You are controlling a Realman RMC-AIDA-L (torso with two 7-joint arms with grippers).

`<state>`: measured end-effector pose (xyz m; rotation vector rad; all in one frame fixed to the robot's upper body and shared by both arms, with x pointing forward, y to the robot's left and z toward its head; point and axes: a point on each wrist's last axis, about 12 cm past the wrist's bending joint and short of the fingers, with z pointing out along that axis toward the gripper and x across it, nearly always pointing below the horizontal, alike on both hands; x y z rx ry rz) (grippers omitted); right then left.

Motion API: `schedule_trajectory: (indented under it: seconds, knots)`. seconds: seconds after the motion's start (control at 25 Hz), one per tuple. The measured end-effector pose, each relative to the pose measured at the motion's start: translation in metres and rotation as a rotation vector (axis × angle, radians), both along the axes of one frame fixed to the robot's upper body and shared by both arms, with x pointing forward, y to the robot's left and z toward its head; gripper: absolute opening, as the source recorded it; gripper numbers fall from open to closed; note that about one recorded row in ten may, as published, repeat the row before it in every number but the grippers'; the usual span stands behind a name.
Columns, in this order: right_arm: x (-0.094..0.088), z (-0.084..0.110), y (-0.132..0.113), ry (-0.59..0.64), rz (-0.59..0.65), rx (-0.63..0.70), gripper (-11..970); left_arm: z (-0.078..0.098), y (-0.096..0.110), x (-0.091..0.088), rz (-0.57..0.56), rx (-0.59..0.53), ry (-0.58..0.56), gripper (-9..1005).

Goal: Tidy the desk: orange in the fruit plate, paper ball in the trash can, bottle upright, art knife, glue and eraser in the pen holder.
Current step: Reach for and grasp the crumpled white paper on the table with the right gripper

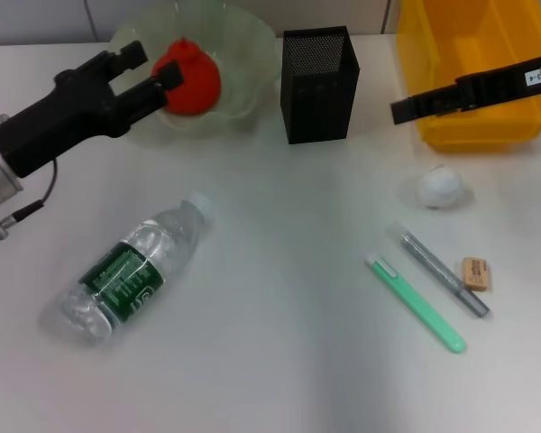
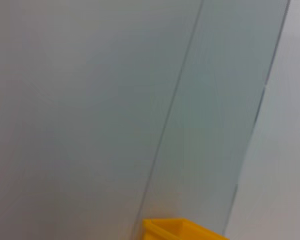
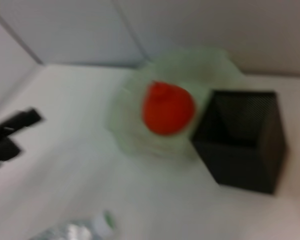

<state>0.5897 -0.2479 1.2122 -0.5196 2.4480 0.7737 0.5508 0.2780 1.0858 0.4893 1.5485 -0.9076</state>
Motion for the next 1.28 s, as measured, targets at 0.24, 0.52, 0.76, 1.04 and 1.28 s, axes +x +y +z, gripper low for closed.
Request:
schedule_trajectory:
  seconds: [0.24,0.52,0.76,1.04,1.28]
  knots:
    - [0.006,-0.006,0.008,0.143,-0.142,-0.222,832,0.000,-0.010,0.002,-0.047,0.031,-0.008,728]
    - [0.011,-0.018,0.010,0.194,-0.189,-0.312,824,-0.002,-0.019,0.007,-0.062,0.045,0.000,727]
    - [0.024,-0.036,0.012,0.211,-0.223,-0.343,816,-0.002,-0.021,0.010,-0.059,0.052,0.000,727]
    - [0.040,-0.056,0.025,0.216,-0.211,-0.356,807,-0.002,-0.021,0.011,-0.051,0.056,0.002,727]
    - [0.042,-0.064,0.027,0.229,-0.204,-0.400,800,-0.003,-0.020,0.010,-0.048,0.056,0.006,727]
